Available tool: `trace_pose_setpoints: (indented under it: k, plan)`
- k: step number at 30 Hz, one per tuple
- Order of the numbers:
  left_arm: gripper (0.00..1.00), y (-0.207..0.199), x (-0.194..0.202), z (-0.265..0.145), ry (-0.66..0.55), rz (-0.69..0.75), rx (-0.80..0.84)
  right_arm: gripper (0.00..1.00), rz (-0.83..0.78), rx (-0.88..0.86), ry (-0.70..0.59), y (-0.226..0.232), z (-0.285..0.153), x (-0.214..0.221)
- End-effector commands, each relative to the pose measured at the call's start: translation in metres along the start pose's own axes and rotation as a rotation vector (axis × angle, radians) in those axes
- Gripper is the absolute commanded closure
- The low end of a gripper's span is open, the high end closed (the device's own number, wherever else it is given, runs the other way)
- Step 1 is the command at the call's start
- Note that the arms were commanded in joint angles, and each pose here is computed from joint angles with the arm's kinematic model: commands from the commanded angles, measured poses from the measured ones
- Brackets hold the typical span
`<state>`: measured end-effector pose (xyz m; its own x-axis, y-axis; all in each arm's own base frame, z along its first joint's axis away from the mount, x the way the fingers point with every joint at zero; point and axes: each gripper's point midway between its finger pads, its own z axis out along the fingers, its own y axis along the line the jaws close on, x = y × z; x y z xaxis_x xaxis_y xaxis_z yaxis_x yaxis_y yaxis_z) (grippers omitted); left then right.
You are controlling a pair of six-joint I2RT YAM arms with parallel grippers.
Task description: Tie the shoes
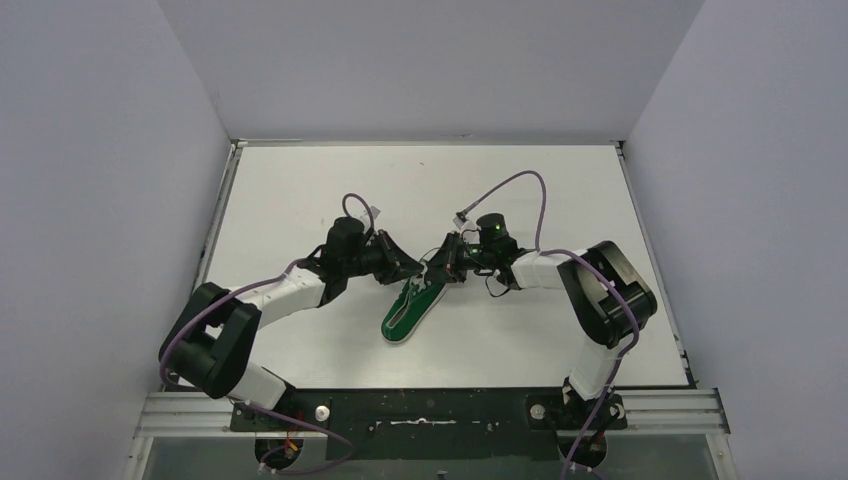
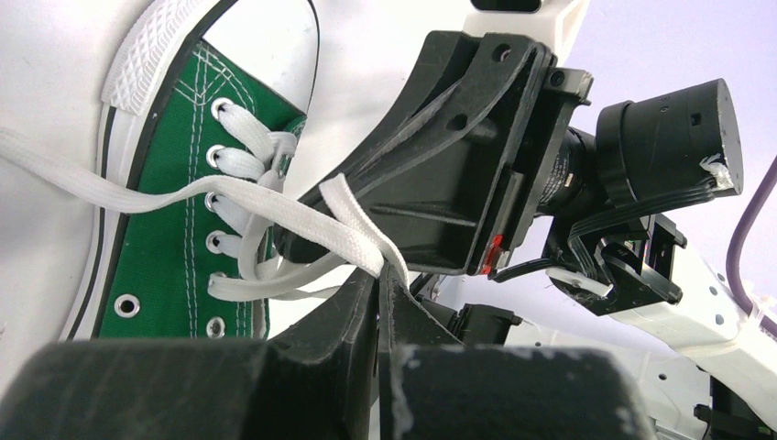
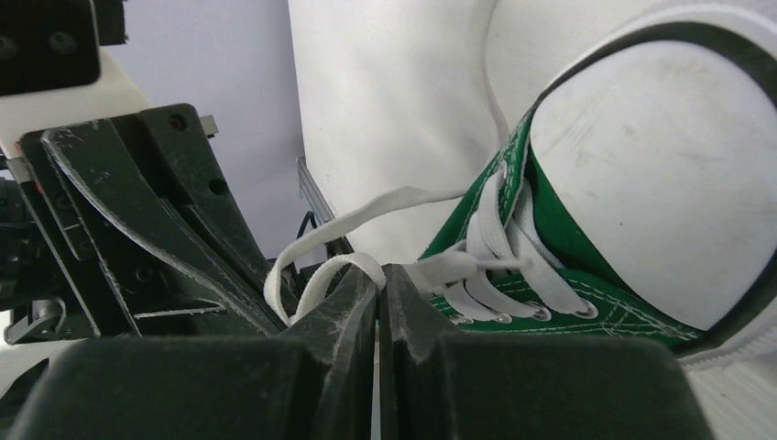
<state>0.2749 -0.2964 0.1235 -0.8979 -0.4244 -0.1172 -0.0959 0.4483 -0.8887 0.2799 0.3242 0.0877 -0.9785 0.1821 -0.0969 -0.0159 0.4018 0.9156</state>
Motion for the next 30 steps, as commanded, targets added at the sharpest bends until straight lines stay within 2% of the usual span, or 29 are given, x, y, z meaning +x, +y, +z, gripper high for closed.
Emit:
trace_pose_setpoints:
  k: [1,5,13,14,22,23,24,27,30]
  plan:
    - [1.0,-0.023,-0.009,0.002,-0.019,0.049,0.051,1.0,-0.045,-0.039,0.063,0.012,-0.008,0.009]
    - [1.0,-0.024,-0.01,0.002,-0.023,0.053,0.053,1.0,-0.058,-0.025,0.092,0.004,-0.01,0.015]
    - [1.0,-0.021,-0.012,0.006,-0.017,0.067,0.03,1.0,-0.083,-0.108,0.11,0.024,0.002,0.001]
    - [0.97,-0.021,-0.012,0.006,-0.011,0.076,0.019,1.0,-0.084,-0.115,0.11,0.026,0.003,0.0]
    - [0.61,-0.011,-0.006,-0.011,0.08,0.206,-0.106,1.0,-0.05,-0.125,0.097,0.016,-0.004,-0.008]
    - [0.53,-0.01,-0.005,-0.016,0.092,0.237,-0.125,1.0,-0.047,-0.126,0.1,0.015,-0.005,-0.008]
    - [0.39,-0.006,-0.004,-0.021,0.108,0.253,-0.152,1.0,-0.044,-0.127,0.102,0.015,-0.005,-0.009]
    - [0.16,0.005,-0.001,-0.034,0.151,0.293,-0.213,1.0,-0.044,-0.133,0.112,0.014,-0.006,-0.009]
    - [0.13,0.008,0.0,-0.047,0.154,0.346,-0.244,1.0,-0.039,-0.137,0.123,0.013,-0.005,-0.008]
